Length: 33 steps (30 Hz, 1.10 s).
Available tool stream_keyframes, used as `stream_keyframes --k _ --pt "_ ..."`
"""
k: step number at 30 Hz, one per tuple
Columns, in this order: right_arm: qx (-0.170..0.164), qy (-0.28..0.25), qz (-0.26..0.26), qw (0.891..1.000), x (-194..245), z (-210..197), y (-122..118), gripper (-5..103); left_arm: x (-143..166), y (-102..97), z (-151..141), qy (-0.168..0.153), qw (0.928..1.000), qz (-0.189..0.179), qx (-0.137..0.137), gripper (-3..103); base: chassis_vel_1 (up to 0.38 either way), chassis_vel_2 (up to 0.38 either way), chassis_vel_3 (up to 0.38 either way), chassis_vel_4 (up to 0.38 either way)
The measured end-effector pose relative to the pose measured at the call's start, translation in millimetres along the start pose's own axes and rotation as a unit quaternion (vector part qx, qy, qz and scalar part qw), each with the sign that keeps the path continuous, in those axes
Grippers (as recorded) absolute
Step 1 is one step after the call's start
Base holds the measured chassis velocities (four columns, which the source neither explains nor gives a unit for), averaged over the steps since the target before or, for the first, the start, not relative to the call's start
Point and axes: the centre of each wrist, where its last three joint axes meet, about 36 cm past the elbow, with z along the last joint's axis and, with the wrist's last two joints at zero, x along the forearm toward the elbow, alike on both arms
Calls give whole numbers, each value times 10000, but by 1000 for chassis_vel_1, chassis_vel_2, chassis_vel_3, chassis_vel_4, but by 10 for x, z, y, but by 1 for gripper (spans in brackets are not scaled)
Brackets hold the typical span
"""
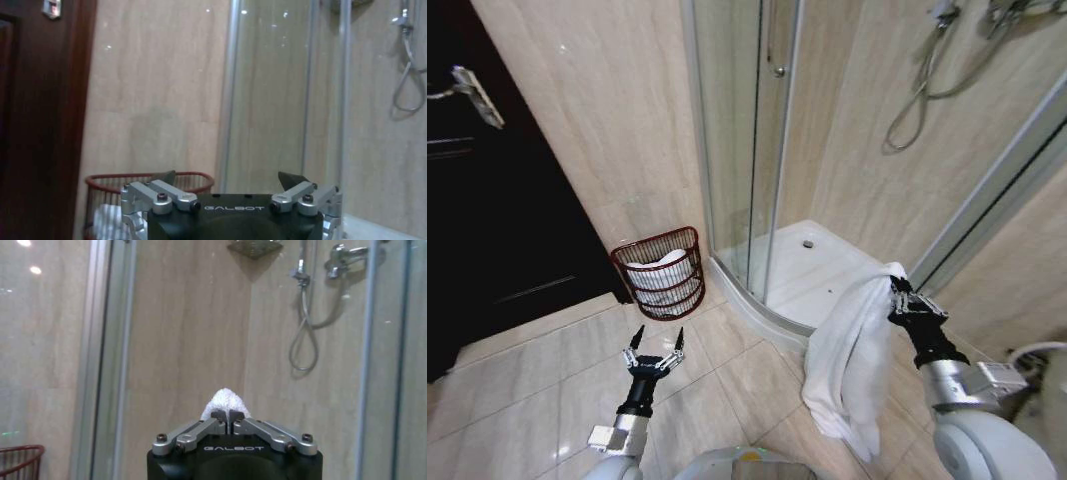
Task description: Discard the used towel into the hamper.
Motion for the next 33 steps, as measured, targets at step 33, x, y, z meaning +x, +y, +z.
stream_keyframes --k 33 --pt "95 125 -212 9997 -3 53 164 2 142 -83 -21 -56 9999 -62 81 100 93 98 -59 -62"
